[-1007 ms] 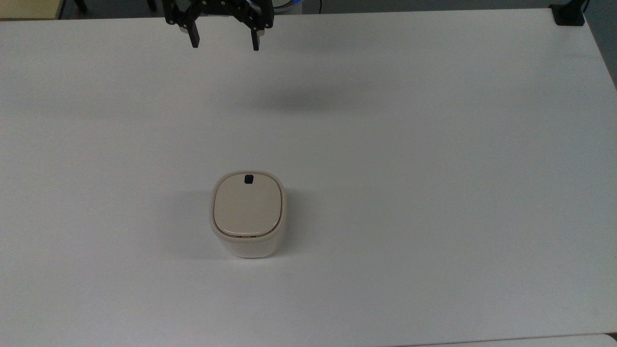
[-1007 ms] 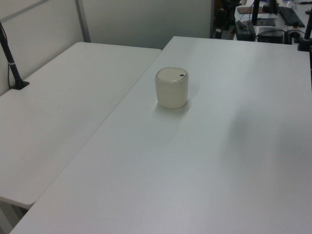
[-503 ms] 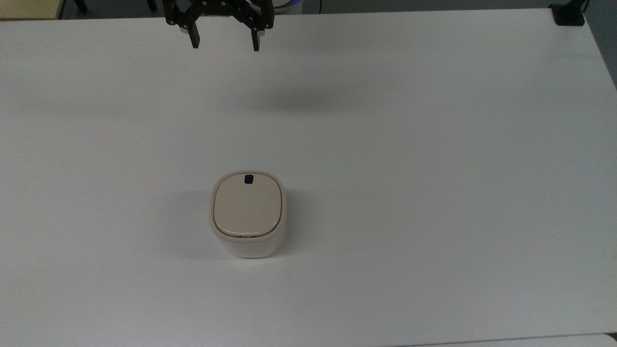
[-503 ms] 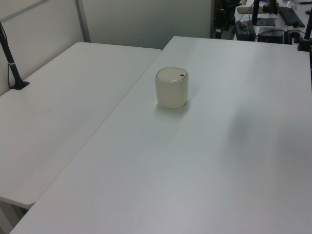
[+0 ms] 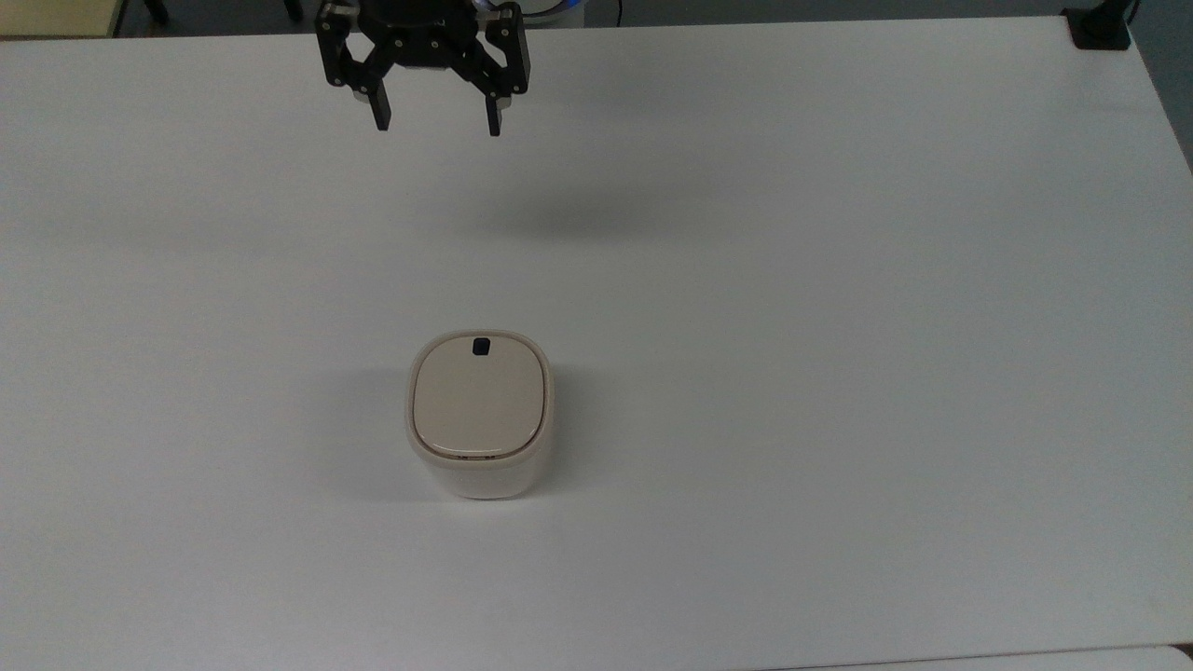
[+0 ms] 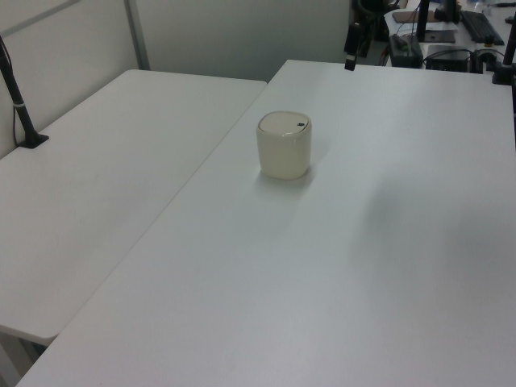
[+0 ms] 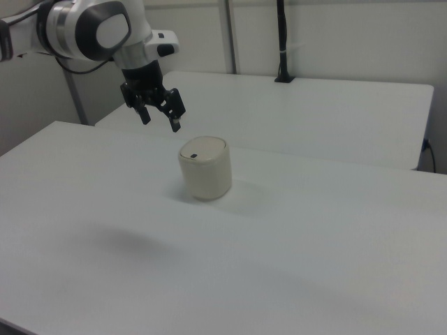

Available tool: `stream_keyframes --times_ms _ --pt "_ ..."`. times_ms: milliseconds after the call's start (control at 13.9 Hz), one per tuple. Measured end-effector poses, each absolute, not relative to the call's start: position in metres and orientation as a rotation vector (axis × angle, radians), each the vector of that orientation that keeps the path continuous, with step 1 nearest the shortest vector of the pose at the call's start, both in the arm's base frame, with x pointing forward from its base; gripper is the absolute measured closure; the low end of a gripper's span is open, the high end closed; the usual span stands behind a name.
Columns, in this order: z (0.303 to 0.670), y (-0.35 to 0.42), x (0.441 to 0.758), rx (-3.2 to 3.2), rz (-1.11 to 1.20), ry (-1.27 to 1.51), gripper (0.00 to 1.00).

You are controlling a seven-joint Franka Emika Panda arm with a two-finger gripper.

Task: Open the trash bin
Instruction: 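Lower the gripper toward the dark slot on the bin lid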

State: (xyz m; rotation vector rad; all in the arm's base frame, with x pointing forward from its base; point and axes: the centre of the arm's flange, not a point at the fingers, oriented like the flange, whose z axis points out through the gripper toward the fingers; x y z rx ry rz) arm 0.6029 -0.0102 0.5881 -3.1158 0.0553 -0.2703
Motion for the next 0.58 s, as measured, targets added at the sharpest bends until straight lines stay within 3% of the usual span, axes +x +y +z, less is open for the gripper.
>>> stream_keyframes --times_ms 144,288,360,432,575 --pt "0.585 -0.009 0.609 -3.107 -0.310 0.120 0.13" --pt "0.584 -0.008 0.615 -3.081 -0.361 0.260 0.32" --pt "0.584 -0.007 0.619 -3.059 -0.389 0.344 0.32" --pt "0.582 -0.005 0.624 -3.022 -0.430 0.455 0.38" --pt "0.576 -0.001 0.638 -2.921 -0.515 0.695 0.59"
